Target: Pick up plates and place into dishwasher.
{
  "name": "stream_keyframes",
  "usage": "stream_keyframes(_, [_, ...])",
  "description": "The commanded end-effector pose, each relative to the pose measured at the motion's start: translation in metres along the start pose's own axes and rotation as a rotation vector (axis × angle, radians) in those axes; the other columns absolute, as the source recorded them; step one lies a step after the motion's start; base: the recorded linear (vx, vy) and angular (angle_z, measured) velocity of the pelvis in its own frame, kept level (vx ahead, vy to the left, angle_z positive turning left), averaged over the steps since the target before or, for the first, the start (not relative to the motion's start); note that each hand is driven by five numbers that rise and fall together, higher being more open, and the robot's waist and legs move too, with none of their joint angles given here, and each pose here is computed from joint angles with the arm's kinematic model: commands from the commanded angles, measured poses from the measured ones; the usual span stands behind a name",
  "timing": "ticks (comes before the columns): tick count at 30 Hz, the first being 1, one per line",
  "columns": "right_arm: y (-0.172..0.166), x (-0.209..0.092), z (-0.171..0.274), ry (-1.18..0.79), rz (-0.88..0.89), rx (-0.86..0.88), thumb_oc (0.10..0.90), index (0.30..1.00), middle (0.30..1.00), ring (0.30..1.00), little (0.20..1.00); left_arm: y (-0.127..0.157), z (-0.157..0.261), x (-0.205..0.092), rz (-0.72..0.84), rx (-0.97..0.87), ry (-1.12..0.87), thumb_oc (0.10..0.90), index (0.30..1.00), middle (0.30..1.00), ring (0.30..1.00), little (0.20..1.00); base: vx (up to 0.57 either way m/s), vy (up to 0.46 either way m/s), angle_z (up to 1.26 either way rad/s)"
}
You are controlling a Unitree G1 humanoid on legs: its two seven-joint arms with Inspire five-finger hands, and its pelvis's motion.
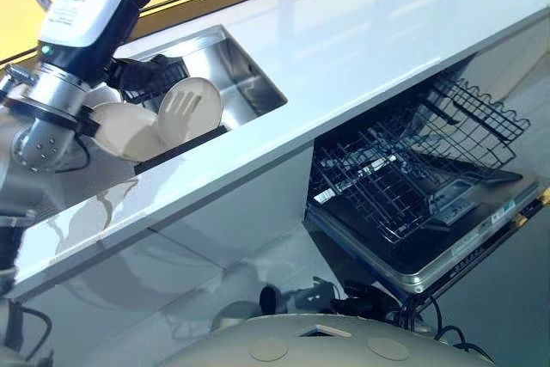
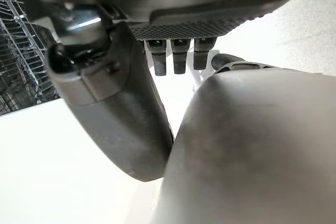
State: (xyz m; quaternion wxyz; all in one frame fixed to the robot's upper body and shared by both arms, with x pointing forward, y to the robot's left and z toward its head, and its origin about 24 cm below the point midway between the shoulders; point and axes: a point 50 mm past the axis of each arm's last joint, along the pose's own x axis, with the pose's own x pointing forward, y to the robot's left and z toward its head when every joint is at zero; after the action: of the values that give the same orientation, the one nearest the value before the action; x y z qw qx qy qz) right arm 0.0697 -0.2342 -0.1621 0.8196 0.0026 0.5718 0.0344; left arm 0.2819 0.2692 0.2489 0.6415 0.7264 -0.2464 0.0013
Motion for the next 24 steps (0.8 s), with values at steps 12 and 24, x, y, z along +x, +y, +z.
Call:
stream_keyframes(12, [-0.026,-0.008,0.006,-0.009,-0.040,0.063,0.800,0.900,0.900,0.900,0.900,0.046,-0.029,0.034,-0.262,0.374,0.001,0.800,0.900,0.900,0.900,0.900,0.06,0.056,-0.16])
stream_keyframes(24, [-0.028,-0.009,0.005,-0.018,-0.049,0.056,0.800,0.900,0.900,0.900,0.900,0.038,-0.069,0.027,-0.459,0.368,0.210,0.800,0.900,0.900,0.900,0.900,0.03,0.092,-0.16])
